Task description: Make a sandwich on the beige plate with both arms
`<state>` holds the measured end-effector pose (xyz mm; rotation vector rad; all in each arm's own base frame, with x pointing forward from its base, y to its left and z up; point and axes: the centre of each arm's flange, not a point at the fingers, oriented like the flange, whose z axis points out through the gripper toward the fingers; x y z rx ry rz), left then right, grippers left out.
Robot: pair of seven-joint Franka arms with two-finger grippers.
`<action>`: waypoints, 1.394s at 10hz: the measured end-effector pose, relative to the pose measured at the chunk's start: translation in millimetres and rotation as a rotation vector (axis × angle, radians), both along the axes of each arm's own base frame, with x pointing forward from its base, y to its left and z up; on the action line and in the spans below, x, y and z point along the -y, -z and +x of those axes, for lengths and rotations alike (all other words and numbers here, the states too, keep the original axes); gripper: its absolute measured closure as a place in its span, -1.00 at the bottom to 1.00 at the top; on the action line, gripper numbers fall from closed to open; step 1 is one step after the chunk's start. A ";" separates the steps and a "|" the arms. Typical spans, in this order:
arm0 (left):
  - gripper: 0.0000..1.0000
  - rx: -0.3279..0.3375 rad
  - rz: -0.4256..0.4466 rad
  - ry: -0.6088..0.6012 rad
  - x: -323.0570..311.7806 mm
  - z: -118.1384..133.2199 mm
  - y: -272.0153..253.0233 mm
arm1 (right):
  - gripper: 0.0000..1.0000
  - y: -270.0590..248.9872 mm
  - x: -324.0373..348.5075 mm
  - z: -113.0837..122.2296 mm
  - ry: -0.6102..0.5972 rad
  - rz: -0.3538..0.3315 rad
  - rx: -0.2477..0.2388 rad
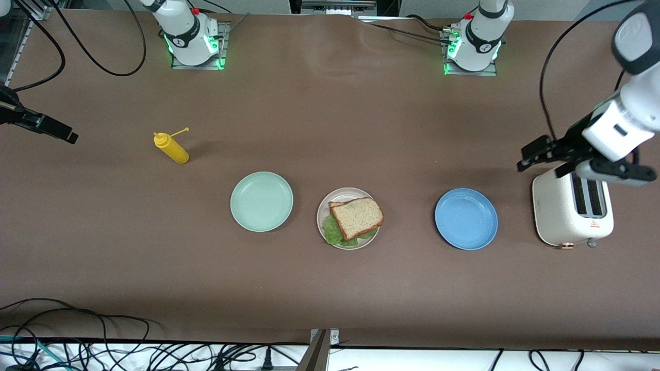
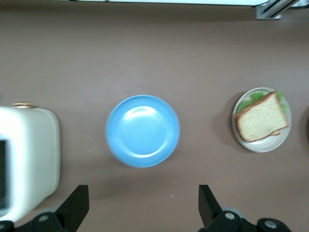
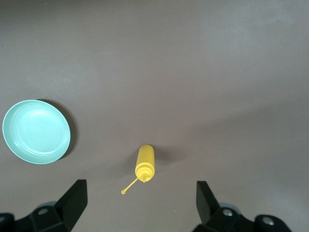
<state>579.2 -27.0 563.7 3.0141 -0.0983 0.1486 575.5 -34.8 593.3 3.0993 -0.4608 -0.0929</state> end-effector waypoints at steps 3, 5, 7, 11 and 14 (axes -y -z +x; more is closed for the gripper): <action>-1.00 -0.149 0.101 0.031 -3.0 -54.5 -40.1 | -1.00 -0.1 0.0 0.1 0.000 0.000 0.001; -1.00 -0.233 0.124 0.022 -4.9 -80.4 -73.9 | -1.00 -0.3 0.1 0.1 0.000 0.000 0.001; -1.00 -0.236 0.124 -0.008 -18.9 -86.9 -95.7 | -1.00 -0.2 0.1 0.1 0.000 0.000 0.001; -1.00 -0.281 0.121 -0.017 -25.3 -85.9 -87.2 | -1.00 -0.3 -0.1 0.1 0.002 0.001 0.002; -1.00 -0.267 0.120 -0.026 -29.0 -86.9 -96.2 | -1.00 -0.3 -1.1 0.2 0.003 0.003 0.002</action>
